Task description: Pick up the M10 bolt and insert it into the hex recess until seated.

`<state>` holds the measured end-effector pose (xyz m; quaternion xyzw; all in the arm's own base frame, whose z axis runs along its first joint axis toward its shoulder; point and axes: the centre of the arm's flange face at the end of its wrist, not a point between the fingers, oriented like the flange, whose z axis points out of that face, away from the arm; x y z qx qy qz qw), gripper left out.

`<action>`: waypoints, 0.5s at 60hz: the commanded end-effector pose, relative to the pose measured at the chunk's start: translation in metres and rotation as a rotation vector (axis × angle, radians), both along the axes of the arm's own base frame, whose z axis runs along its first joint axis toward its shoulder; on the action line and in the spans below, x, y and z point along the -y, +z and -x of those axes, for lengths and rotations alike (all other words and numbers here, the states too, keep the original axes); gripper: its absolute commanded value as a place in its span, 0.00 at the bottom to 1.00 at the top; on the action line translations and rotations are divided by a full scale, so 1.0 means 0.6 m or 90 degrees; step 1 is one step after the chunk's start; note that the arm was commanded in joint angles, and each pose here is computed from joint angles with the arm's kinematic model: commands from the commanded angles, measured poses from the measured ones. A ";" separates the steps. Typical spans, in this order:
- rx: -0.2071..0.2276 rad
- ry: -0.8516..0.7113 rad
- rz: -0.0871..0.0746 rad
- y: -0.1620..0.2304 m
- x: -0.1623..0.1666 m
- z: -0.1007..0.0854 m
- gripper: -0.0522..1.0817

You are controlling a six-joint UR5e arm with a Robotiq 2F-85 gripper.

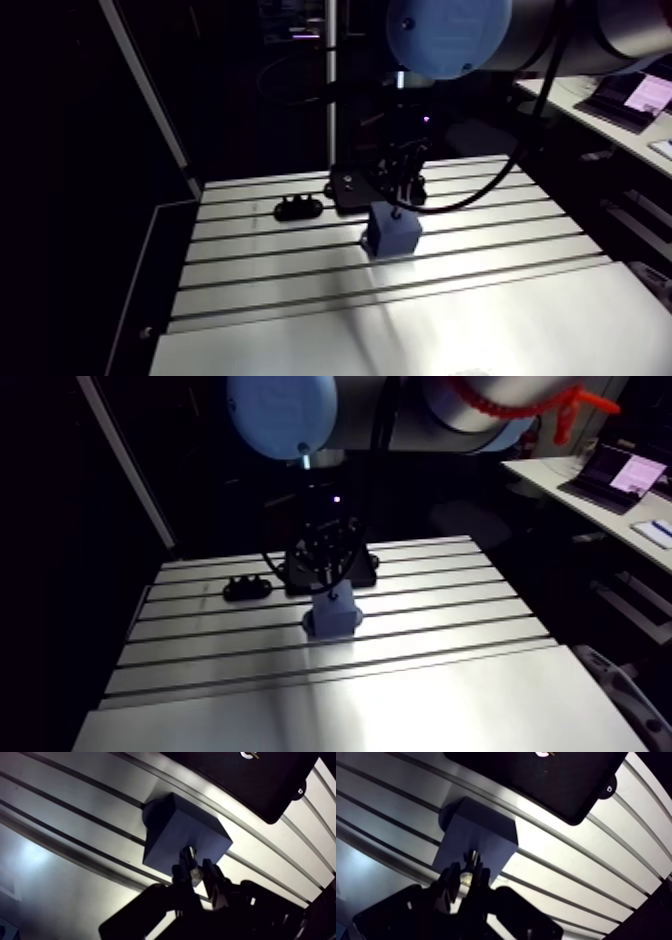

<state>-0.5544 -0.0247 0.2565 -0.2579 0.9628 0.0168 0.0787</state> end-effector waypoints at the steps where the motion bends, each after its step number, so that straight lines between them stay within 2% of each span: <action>1: 0.001 0.001 0.000 -0.001 0.001 -0.001 0.74; 30: 0.002 0.004 0.001 -0.001 0.001 -0.002 0.74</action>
